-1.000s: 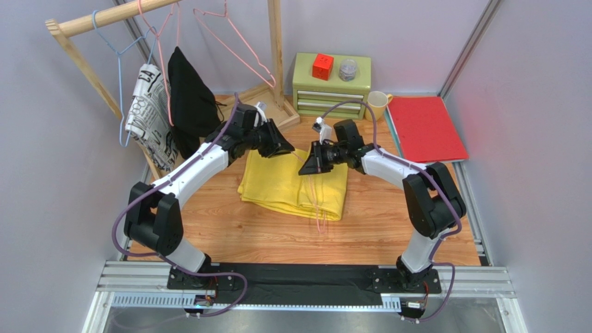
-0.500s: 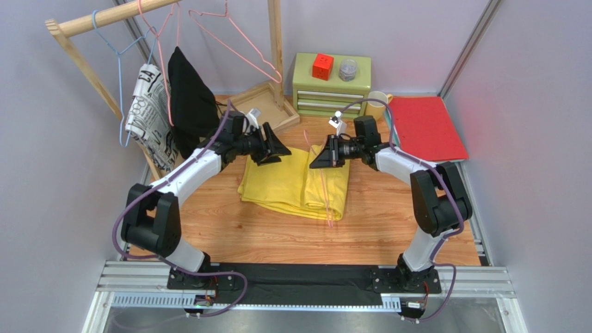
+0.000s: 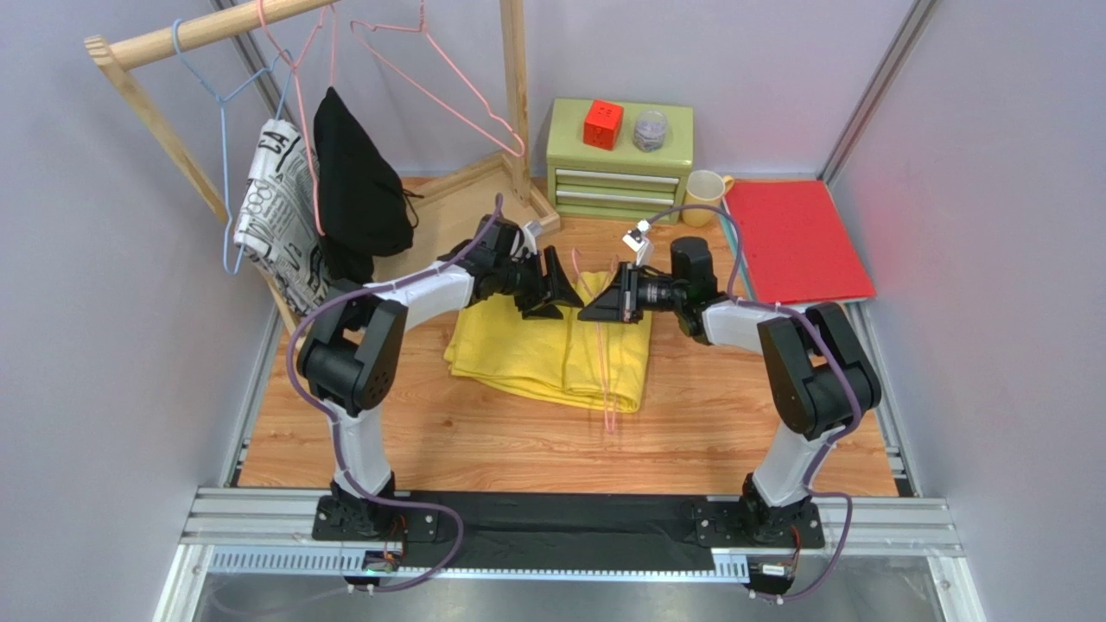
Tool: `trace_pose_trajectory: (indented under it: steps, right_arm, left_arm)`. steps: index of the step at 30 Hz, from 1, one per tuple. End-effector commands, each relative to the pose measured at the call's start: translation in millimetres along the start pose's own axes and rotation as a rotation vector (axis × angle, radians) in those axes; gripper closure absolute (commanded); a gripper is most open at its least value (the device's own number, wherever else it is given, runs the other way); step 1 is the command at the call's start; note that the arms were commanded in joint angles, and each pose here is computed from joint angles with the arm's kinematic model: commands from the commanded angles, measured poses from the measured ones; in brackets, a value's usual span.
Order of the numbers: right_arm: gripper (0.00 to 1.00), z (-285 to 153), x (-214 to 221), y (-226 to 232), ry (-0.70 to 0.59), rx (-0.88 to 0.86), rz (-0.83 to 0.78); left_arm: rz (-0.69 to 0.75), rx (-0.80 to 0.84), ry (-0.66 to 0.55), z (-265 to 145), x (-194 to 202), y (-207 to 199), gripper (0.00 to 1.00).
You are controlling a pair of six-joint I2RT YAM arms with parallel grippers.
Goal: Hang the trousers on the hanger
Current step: Place trousers on hanger
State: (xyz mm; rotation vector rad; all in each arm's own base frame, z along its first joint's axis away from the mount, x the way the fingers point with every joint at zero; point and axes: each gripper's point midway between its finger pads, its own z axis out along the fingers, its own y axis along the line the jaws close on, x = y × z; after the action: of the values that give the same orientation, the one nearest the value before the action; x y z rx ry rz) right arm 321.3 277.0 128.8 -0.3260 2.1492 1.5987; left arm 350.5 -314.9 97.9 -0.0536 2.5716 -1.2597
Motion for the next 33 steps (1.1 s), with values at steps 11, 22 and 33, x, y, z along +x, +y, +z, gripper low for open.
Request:
trace_pose_trajectory:
  steps: [11,22,33]
  right_arm:
    - [1.00,-11,-1,3,-0.068,-0.054,0.076]
    - [1.00,-22,-17,11,-0.108,-0.055,0.084]
    - [1.00,14,-41,40,-0.153,-0.181,0.087]
  left_arm:
    - [0.117,-0.106,0.021,47,1,11,0.29]
    - [0.173,0.021,-0.045,-2,-9,-57,1.00]
    - [0.187,-0.221,-0.062,-105,-17,-27,1.00]
